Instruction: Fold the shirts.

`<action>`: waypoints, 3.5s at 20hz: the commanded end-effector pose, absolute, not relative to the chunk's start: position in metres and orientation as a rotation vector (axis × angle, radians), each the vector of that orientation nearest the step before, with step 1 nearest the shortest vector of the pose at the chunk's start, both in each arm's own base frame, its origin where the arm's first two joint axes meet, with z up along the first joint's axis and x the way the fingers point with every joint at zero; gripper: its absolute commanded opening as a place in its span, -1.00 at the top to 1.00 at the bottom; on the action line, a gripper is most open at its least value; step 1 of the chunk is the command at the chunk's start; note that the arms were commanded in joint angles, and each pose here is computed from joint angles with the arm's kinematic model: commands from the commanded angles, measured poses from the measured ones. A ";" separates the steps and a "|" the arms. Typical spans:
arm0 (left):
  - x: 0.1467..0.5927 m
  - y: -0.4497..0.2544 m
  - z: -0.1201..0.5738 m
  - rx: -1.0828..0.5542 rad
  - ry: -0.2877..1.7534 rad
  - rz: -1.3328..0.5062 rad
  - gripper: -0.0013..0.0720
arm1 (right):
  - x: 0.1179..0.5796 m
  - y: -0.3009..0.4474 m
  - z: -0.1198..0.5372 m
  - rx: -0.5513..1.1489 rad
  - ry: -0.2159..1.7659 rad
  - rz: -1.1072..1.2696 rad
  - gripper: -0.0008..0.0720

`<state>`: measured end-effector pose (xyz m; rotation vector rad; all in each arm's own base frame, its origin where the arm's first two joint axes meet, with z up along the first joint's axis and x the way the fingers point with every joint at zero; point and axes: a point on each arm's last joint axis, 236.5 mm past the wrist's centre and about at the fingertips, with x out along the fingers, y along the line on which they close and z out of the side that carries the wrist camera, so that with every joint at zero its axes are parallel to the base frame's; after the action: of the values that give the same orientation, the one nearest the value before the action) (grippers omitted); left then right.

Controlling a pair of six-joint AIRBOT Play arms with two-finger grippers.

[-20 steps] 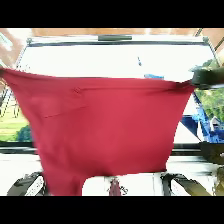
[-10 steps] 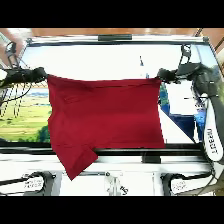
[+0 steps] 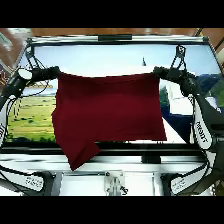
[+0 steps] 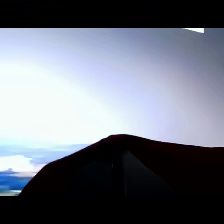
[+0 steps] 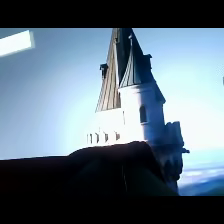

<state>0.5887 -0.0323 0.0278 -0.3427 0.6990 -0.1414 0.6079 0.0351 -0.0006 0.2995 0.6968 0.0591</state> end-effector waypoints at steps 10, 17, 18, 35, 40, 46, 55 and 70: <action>0.465 -0.055 -0.019 -0.295 1.271 -0.369 0.89 | 0.502 0.025 -0.046 0.243 1.204 0.120 0.75; 0.436 -0.049 -0.027 -0.257 1.394 -0.387 0.89 | 0.454 0.018 -0.064 0.166 1.418 0.138 0.75; 0.433 -0.050 -0.028 -0.260 1.410 -0.392 0.89 | 0.453 0.019 -0.064 0.171 1.421 0.142 0.75; 0.380 -0.029 -0.045 -0.175 1.654 -0.372 0.89 | 0.426 0.000 -0.090 0.159 1.570 0.082 0.75; 0.379 -0.030 -0.058 -0.223 1.696 -0.337 0.88 | 0.425 0.008 -0.089 0.190 1.576 0.101 0.50; 0.370 -0.024 -0.022 -0.241 1.671 -0.310 -0.40 | 0.391 -0.034 -0.038 0.076 1.620 0.023 -0.33; 0.223 -0.040 -0.039 -0.564 1.604 -0.206 -0.35 | 0.322 -0.103 0.016 0.311 1.504 -0.128 -0.33; 0.171 -0.084 -0.112 -0.613 1.695 -0.253 -0.31 | 0.323 -0.086 0.000 0.352 1.493 -0.057 -0.33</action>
<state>0.1629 -0.0762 -0.1017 -0.6100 1.7102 -0.2525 0.3225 -0.0864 0.0004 0.3494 1.4971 -0.0585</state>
